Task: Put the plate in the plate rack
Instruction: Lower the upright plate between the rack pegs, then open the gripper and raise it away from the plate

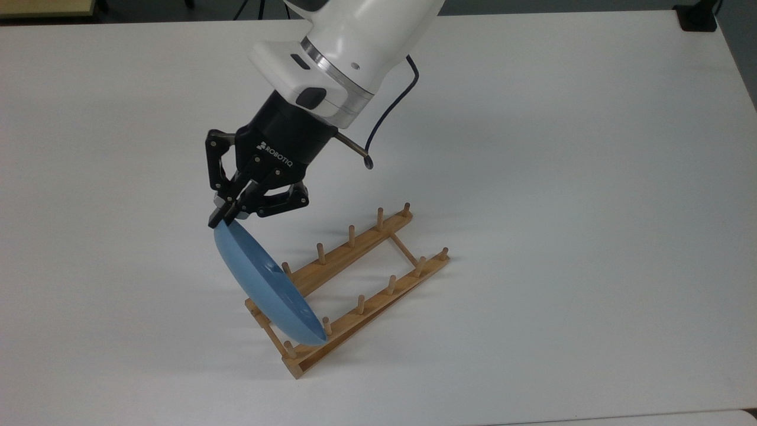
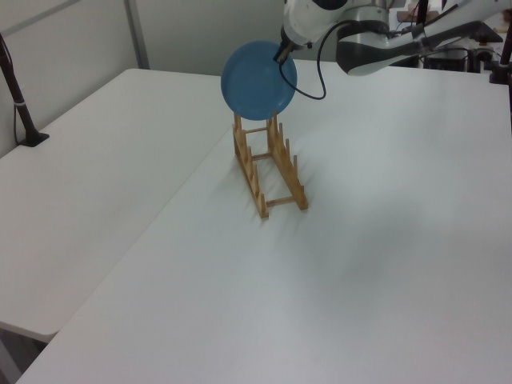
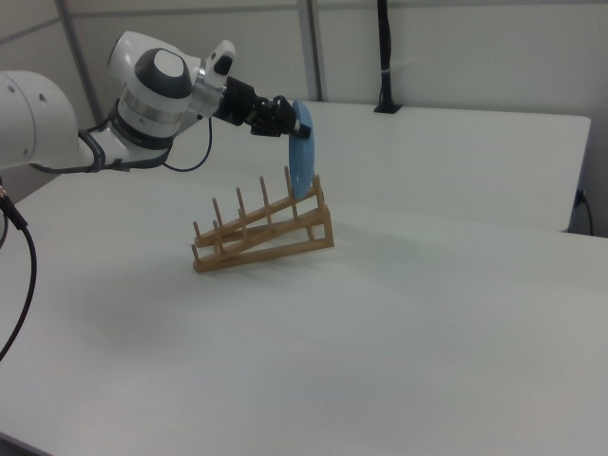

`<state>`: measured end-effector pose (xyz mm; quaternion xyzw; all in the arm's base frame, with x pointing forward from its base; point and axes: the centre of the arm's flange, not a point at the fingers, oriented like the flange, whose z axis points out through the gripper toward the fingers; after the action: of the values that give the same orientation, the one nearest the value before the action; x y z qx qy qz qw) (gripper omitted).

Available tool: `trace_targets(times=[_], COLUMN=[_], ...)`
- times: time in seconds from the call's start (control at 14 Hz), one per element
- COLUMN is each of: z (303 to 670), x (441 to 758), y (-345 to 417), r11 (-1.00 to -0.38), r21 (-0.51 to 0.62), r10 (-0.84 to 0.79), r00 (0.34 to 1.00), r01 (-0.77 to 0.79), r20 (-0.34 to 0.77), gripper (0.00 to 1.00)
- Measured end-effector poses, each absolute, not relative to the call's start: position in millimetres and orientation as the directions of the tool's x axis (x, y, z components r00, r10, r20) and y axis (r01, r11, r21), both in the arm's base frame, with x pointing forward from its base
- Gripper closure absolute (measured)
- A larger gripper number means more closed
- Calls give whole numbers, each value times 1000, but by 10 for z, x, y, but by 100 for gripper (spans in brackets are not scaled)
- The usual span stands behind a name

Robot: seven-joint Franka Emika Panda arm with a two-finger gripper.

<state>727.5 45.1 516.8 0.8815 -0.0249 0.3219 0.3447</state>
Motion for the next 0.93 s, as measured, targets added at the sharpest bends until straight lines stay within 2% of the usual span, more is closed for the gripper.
trace_targets(times=[0.36,0.57,0.79,0.93], z=[4885,4762,4765,4769], x=[7332,7357,7365,7367], y=[582,598,615,619], r11=[-760,-760,-767,-774], r21=[605,607,599,579], r10=[192,190,195,171], r00=[809,814,807,797], r01=[-236,-231,-229,-255], r20=[556,548,558,579], gripper=[95,90,67,46])
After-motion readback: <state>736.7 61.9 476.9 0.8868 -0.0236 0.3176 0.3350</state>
